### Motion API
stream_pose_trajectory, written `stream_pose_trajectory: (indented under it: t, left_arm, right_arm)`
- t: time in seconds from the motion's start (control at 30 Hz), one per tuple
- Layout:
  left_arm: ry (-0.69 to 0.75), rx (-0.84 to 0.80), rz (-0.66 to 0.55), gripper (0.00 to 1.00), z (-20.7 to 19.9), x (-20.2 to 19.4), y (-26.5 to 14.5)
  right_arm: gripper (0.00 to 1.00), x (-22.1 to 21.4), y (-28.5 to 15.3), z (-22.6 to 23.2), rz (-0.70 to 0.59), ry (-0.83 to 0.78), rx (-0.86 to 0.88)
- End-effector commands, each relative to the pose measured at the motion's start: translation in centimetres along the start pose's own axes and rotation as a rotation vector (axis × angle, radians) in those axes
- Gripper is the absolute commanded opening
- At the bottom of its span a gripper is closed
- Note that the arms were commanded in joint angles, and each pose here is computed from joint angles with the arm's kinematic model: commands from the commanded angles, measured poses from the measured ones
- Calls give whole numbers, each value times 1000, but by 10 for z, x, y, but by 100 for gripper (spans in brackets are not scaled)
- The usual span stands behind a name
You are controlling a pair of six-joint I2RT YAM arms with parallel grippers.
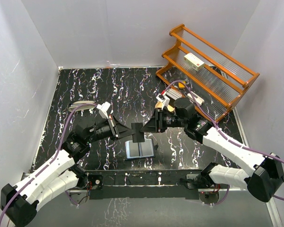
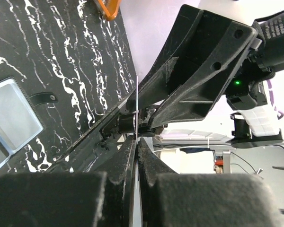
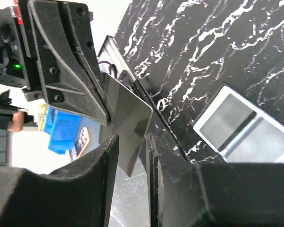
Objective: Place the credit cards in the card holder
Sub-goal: Pick up the credit card from the storage box.
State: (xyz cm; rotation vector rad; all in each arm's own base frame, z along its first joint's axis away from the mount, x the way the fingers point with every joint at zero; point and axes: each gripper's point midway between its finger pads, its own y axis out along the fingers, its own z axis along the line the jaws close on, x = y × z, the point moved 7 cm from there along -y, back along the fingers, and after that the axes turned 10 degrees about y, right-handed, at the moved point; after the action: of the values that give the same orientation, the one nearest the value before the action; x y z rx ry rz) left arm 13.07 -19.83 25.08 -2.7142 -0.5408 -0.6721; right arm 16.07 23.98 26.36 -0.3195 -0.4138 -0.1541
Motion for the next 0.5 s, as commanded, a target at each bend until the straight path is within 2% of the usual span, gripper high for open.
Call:
stream_pose_trajectory:
  t: [0.0,0.1,0.23,0.47]
  left_arm:
    - [15,71,21,0,12,-7,-3]
    - [28,166,47,0,26,-11,-3]
    - [46,262,91,0,44,-17,-1]
    - [-2,330,164,0,72,-28,15]
  right_arm:
    - [33,5,-2,-9,-79,-10,-111]
    - [41,2,-4,-33,-110,29,-274]
    - [46,-9,-6,-71,-87,76,-503]
    - [54,-18,1,-103,-21,89,-633]
